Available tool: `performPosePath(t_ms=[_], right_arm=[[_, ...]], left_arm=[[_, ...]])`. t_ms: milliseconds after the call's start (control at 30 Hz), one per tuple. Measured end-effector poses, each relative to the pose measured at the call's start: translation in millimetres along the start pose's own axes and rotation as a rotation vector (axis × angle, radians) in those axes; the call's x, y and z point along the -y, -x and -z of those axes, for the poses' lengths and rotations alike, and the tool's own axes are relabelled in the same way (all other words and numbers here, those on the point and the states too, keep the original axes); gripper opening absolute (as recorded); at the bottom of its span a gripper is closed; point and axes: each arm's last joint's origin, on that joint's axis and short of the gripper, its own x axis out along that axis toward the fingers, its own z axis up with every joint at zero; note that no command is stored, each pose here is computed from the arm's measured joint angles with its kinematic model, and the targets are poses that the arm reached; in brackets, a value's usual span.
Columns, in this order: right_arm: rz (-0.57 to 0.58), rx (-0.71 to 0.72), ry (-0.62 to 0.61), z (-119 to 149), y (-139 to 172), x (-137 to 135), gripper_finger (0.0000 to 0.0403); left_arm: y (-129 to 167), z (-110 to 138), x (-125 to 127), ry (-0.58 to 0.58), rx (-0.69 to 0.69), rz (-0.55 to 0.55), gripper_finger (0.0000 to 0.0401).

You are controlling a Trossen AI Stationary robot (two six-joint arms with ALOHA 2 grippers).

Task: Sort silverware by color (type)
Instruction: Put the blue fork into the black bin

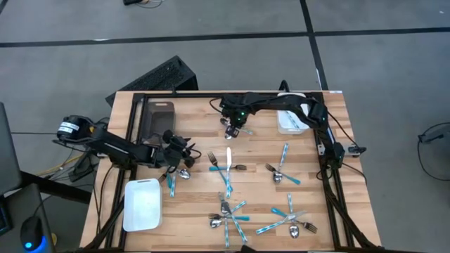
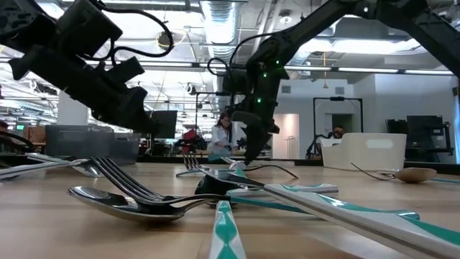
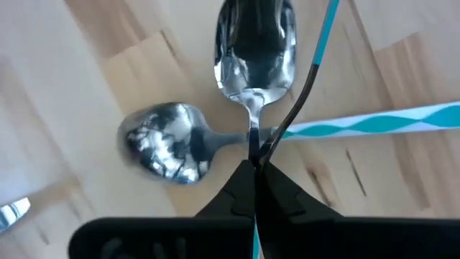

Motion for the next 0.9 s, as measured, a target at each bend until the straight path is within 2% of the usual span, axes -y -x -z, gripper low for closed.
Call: performPosePath(t_ms=[167, 267, 400, 567, 767, 900], right_arm=[[-0.006, 0.046, 0.027, 0.6, 28.4, -5.7, 0.0026], [-0.016, 0.124, 0.043, 7.3, 40.3, -15.2, 0.0023], [-0.053, 0.341, 0.058, 31.4, 43.6, -41.5, 0.0023], [-0.053, 0.677, 0.119, 71.7, 43.6, -87.9, 0.0023], [-0.157, 1.031, 0.240, 104.7, 51.7, -135.6, 0.0023], [-0.195, 1.138, 0.316, 116.3, 53.3, -153.1, 0.0023]], left_arm=[[12.5, -9.5, -9.7, 0.035, 0.019, -0.003, 0.0130], [15.5, -24.7, -9.7, 0.084, 0.104, 0.055, 0.0130], [12.4, -40.7, -5.2, 0.130, 0.191, 0.218, 0.0130], [11.0, -48.0, -3.5, 0.160, 0.263, 0.233, 0.0130], [5.5, -57.7, 13.6, 0.025, 0.391, 0.408, 0.0130], [-4.2, -70.0, 36.4, -0.058, 0.431, 0.490, 0.0130]])
